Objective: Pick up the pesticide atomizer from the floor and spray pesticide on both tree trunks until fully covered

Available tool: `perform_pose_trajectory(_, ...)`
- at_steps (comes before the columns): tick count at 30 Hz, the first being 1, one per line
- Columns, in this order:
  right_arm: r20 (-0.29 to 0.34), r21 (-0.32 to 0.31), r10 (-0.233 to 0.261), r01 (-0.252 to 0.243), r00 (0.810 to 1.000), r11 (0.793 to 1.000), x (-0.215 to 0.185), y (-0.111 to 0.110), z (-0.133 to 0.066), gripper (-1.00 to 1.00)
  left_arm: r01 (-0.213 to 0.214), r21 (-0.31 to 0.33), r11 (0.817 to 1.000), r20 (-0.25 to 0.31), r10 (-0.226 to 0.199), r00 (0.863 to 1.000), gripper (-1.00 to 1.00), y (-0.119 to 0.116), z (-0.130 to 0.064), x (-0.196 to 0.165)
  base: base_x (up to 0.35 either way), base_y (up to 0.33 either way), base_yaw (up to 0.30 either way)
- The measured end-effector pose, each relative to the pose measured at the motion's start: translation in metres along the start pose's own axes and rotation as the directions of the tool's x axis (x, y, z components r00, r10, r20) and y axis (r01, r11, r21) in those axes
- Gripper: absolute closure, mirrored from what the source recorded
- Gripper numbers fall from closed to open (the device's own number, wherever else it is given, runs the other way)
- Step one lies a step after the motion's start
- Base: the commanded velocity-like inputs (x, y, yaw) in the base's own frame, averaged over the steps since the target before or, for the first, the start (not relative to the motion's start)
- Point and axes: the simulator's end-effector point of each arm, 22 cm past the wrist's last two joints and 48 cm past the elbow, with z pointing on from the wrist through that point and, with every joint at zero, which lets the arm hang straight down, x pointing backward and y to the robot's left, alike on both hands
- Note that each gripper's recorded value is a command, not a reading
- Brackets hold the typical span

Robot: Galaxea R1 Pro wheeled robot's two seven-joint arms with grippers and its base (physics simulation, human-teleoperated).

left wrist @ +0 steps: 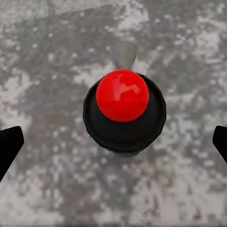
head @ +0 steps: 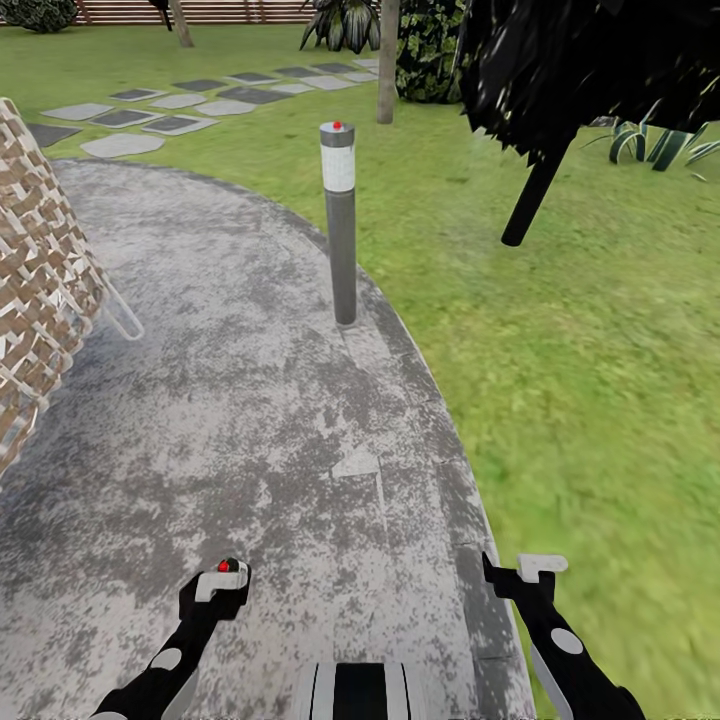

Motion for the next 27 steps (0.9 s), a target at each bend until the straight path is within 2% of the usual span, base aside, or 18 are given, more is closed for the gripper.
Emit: perform_pose_trajectory(27, -0.004, -0.001, -0.001, 0.001, 1.000, 1.000, 0.0023, 0.0002, 0.0005, -1.00, 0.000, 0.000, 1.000, -0.007, 0.000, 1.000, -1.00, -0.0005, 0.0002, 0.0034, 0.018, 0.000, 0.000)
